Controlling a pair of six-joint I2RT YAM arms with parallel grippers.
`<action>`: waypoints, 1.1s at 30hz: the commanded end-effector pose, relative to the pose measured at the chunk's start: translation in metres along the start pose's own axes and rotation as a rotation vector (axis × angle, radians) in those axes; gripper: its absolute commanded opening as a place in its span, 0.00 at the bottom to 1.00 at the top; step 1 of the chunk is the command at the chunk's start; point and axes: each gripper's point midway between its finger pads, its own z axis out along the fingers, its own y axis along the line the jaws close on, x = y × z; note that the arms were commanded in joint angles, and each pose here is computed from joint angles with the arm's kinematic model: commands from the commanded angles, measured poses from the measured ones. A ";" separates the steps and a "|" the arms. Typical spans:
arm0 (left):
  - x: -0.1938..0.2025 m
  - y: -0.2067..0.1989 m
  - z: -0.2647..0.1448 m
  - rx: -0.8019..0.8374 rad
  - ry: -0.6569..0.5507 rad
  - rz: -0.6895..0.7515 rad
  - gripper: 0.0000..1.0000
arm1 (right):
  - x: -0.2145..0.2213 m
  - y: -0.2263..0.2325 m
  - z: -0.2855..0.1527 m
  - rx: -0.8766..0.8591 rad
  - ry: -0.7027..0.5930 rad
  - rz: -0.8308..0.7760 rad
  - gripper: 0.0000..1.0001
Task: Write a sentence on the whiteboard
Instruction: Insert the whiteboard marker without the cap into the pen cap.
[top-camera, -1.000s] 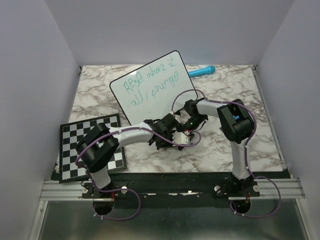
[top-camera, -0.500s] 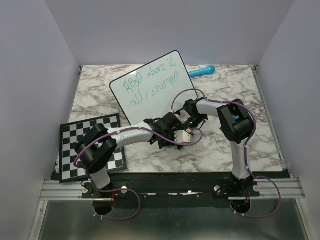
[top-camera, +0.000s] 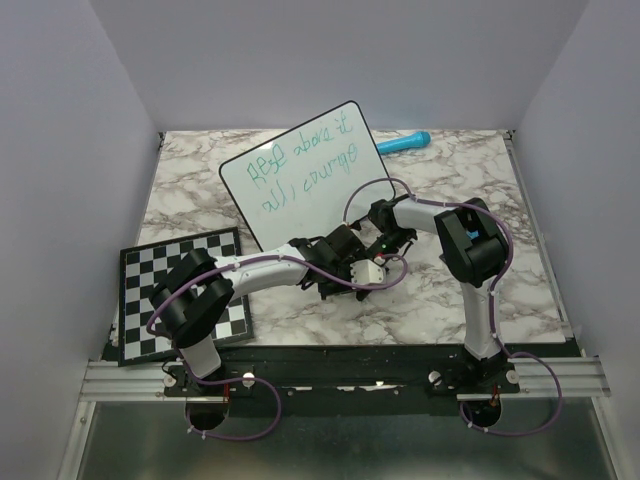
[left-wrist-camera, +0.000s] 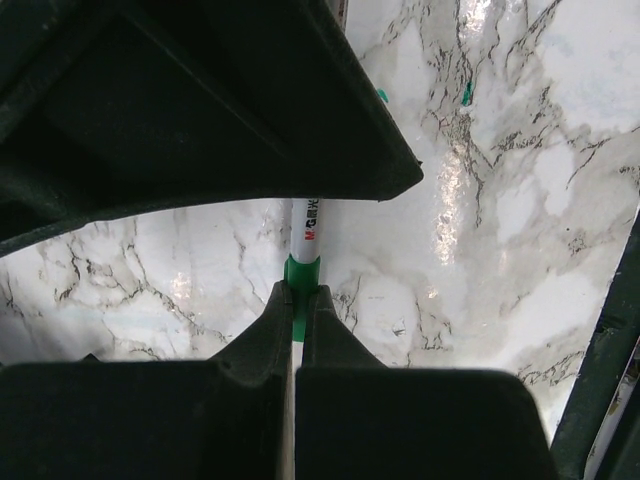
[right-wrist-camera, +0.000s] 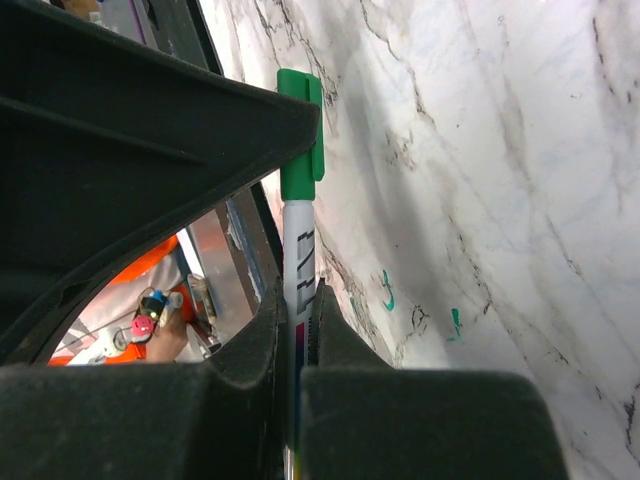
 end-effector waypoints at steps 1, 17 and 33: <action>-0.054 0.002 -0.015 -0.022 -0.177 0.044 0.02 | -0.015 -0.001 0.001 0.013 -0.035 -0.085 0.01; -0.049 0.002 -0.023 -0.061 -0.192 0.008 0.13 | -0.014 0.001 0.001 -0.019 -0.044 -0.119 0.01; -0.057 0.003 -0.053 -0.107 -0.232 0.009 0.41 | -0.018 0.012 -0.006 -0.062 -0.081 -0.161 0.01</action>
